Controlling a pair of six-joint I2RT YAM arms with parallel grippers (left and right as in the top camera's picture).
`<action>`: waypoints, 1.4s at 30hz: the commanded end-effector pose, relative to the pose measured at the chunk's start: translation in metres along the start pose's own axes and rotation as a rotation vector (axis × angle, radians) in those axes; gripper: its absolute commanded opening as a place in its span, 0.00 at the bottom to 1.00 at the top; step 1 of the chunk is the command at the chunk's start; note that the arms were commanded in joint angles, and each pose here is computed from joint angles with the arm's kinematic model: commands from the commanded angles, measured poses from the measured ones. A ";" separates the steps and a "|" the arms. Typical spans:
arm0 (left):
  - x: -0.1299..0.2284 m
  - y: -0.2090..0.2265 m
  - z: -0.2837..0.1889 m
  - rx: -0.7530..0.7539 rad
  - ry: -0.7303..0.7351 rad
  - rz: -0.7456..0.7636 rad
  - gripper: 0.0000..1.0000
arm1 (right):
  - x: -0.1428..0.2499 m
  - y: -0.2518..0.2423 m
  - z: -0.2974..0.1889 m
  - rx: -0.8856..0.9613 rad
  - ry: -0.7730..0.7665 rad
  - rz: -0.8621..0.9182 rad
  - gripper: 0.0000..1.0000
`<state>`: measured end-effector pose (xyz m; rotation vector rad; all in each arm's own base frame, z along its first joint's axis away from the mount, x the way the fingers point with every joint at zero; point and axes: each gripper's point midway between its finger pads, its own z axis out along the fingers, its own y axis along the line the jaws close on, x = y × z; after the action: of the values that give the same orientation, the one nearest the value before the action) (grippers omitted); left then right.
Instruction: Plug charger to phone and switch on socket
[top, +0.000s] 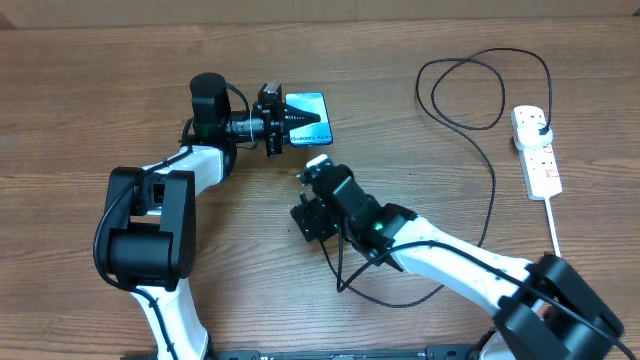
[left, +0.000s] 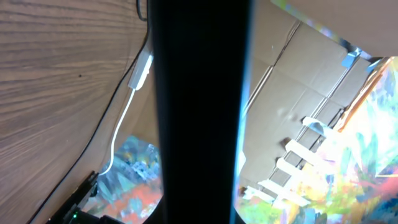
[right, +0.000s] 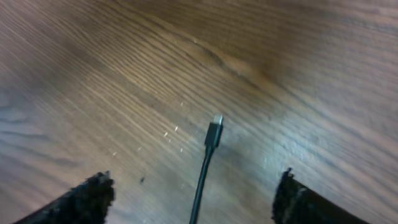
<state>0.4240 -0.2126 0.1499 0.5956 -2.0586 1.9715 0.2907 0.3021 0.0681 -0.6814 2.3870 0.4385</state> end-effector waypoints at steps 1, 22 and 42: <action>-0.004 -0.013 -0.002 0.015 -0.022 0.028 0.05 | 0.004 -0.008 0.014 0.086 -0.006 -0.077 0.79; -0.004 -0.013 -0.002 0.014 -0.018 0.029 0.05 | 0.027 -0.016 0.073 0.151 0.096 -0.117 0.58; -0.006 -0.014 -0.005 0.018 -0.026 0.028 0.05 | 0.062 -0.016 0.083 0.177 0.232 -0.102 0.16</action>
<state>0.4278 -0.2113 0.1488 0.6276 -2.0628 1.9740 0.3131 0.3247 -0.0013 -0.7754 2.4523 0.1932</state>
